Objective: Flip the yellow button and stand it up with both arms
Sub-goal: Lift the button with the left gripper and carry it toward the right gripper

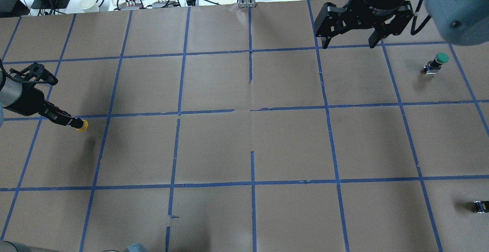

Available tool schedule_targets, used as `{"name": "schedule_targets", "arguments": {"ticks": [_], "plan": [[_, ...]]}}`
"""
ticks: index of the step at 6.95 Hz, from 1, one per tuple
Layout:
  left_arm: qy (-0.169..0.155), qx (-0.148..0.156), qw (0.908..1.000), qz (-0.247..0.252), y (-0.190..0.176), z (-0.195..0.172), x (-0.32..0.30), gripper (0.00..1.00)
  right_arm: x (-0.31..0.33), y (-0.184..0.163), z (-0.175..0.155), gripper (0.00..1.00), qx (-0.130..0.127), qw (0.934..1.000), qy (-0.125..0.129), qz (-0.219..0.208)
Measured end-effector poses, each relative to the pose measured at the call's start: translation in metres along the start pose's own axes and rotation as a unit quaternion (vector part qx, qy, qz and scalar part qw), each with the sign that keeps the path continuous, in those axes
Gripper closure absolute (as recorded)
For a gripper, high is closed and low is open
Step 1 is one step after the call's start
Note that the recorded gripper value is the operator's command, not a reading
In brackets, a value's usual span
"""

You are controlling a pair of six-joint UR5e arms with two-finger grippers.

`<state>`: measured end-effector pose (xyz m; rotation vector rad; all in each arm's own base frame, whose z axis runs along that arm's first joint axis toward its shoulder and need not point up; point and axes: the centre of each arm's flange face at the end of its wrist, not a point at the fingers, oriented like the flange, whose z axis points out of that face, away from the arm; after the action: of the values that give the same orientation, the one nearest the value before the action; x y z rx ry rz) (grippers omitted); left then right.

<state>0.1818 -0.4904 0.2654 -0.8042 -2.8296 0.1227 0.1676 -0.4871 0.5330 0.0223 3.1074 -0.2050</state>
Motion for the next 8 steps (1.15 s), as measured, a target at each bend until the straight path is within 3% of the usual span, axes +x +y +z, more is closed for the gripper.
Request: {"name": "schedule_targets", "arguments": {"ticks": [2, 3, 4, 6, 7, 8], "plan": [[0.117, 0.018, 0.9902, -0.073, -0.015, -0.018, 0.039, 0.95, 0.000, 0.003, -0.012, 0.00, 0.010, 0.9999, -0.001, 0.001], [0.182, 0.018, 0.9771, -0.109, -0.021, -0.022, 0.059, 0.95, 0.000, 0.004, -0.020, 0.00, 0.019, 0.9998, -0.006, 0.004], [0.248, 0.022, 0.9583, -0.141, -0.033, -0.020, 0.082, 0.95, 0.000, 0.004, -0.027, 0.00, 0.025, 0.9995, -0.018, 0.011], [0.362, 0.039, 0.9156, -0.170, -0.069, -0.010, 0.141, 0.95, 0.018, -0.005, -0.029, 0.00, 0.014, 0.9932, -0.095, 0.064], [0.411, 0.052, 0.8922, -0.179, -0.087, -0.007, 0.171, 0.95, 0.032, -0.008, -0.026, 0.01, -0.008, 0.9839, -0.149, 0.098], [0.445, 0.069, 0.8745, -0.180, -0.106, -0.007, 0.202, 0.95, 0.045, -0.008, -0.020, 0.00, -0.048, 0.9656, -0.216, 0.137]]}}
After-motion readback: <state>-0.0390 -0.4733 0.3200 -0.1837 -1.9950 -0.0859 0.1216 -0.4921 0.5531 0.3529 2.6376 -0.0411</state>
